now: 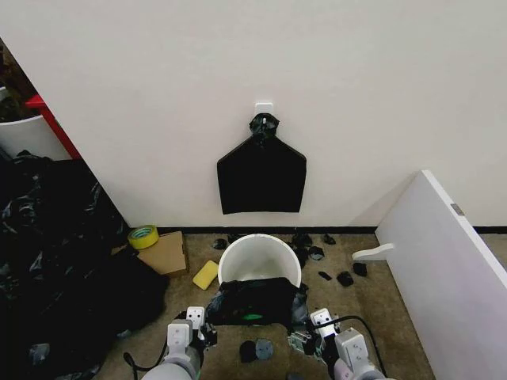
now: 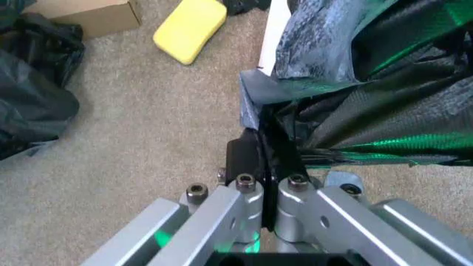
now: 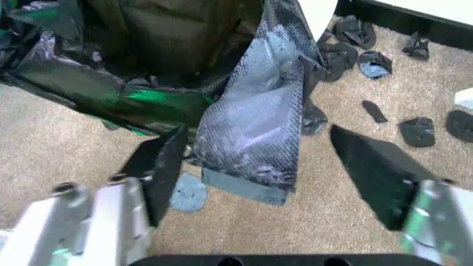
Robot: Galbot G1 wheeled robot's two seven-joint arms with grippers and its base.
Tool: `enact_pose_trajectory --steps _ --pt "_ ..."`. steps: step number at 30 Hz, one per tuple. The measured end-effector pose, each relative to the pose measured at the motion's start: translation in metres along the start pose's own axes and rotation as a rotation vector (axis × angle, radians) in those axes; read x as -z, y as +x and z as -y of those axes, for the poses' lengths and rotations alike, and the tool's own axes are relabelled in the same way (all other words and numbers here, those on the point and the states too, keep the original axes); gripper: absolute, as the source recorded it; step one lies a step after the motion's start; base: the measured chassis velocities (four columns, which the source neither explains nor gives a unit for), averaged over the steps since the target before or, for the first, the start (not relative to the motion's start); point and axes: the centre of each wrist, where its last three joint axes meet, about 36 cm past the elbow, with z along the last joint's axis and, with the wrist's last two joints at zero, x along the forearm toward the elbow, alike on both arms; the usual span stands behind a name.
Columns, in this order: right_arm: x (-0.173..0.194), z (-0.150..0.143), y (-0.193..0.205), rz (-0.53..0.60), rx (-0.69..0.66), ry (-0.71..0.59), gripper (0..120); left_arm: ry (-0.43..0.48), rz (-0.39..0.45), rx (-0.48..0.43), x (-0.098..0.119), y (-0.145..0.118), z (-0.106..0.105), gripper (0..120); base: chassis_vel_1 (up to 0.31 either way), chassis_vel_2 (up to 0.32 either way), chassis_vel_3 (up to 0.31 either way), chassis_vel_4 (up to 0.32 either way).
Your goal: Place the garbage bag over the trash bin.
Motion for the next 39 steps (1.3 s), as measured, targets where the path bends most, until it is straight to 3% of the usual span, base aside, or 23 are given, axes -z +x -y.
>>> enact_pose_trajectory --steps 9,18,30,37,39 --pt "-0.005 0.005 -0.007 -0.002 -0.027 0.042 35 0.002 -0.001 0.005 0.0 0.001 -0.001 0 0.0 0.0 0.0 0.0" --pt "-0.029 0.02 -0.033 0.025 -0.084 0.177 1 0.006 -0.006 0.004 -0.002 0.001 -0.001 0 0.0 0.0 0.0 0.0" --pt "-0.059 0.043 -0.066 0.092 -0.154 0.332 0 0.004 -0.022 0.008 -0.007 -0.007 0.001 0 0.0 0.0 0.0 0.0" --pt "-0.072 0.054 -0.079 0.183 -0.172 0.439 0 0.012 -0.025 0.021 -0.008 -0.017 0.003 0 0.0 0.0 0.0 0.0" --pt "-0.08 0.067 -0.089 0.275 -0.196 0.535 0 0.024 -0.018 0.03 -0.008 -0.024 0.003 0 0.0 0.0 0.0 0.0"
